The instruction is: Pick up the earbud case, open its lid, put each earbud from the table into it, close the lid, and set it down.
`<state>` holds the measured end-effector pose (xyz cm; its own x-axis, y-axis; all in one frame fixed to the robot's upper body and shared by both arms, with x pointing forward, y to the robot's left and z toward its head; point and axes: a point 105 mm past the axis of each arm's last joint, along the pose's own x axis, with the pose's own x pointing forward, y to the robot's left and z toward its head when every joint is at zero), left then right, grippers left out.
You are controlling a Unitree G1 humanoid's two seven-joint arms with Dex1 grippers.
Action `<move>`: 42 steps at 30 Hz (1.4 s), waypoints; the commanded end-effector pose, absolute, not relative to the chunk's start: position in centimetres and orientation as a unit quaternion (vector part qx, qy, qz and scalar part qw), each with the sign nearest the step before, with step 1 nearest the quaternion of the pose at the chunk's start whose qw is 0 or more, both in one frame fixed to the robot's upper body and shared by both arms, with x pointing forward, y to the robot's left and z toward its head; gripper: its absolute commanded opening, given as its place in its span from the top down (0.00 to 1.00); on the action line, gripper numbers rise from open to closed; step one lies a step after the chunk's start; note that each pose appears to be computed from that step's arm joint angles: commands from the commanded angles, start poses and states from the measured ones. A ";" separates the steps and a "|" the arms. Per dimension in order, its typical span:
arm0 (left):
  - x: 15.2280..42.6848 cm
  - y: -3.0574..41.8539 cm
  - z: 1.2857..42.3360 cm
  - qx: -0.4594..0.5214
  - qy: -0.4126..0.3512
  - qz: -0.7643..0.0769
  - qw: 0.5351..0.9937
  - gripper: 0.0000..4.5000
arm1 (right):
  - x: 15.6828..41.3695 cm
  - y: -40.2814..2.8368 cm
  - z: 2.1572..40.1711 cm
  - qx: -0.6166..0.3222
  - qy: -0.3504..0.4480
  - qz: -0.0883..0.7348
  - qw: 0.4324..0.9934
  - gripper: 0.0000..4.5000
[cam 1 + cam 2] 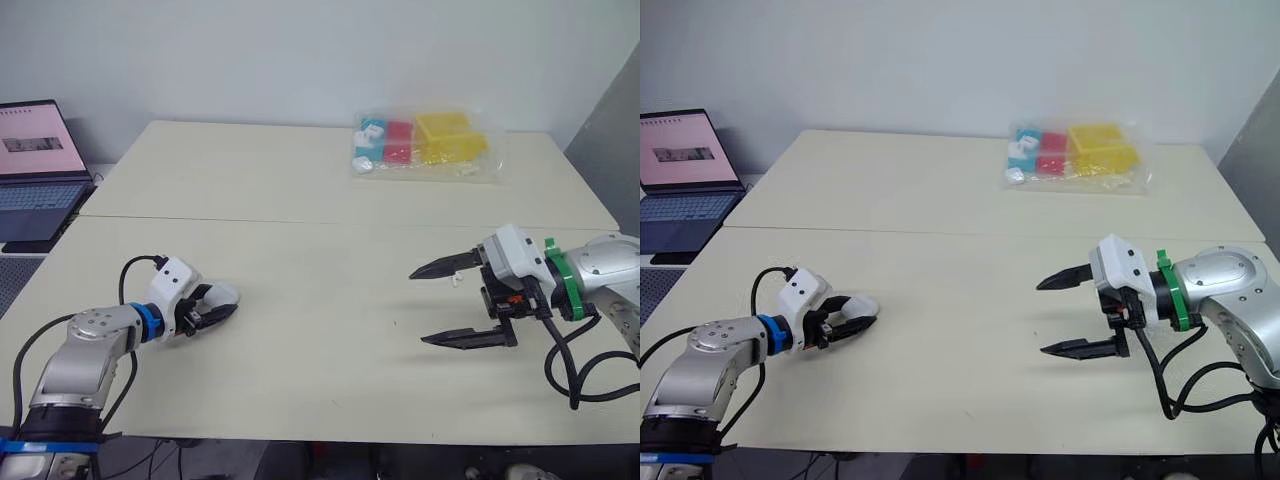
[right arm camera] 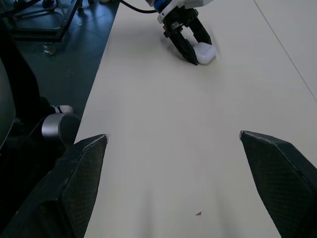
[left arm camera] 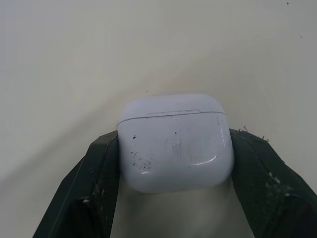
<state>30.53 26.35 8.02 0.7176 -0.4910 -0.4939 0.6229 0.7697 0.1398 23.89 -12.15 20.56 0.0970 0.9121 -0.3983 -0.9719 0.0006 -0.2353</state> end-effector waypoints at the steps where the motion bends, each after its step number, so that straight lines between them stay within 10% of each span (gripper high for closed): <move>1: 29.6 25.8 6.8 0.162 0.241 -0.329 0.898 0.38 | 24.2 -12.0 22.2 -0.250 0.029 0.655 0.713 0.00; 20: 28.2 7.3 15.4 0.194 -0.083 -0.581 0.786 0.38 | 25.1 -12.5 20.5 -0.049 0.156 0.536 0.828 0.00; 42: 27.9 5.4 16.8 0.270 -0.230 -0.584 0.730 0.38 | 25.6 -8.5 18.3 0.136 0.268 0.519 0.800 0.00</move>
<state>28.16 5.45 15.64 0.2185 -0.9758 -0.0128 0.7667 0.1635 0.6208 25.45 -8.86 17.45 0.3125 0.8917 -0.3273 -0.7485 0.4433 0.4932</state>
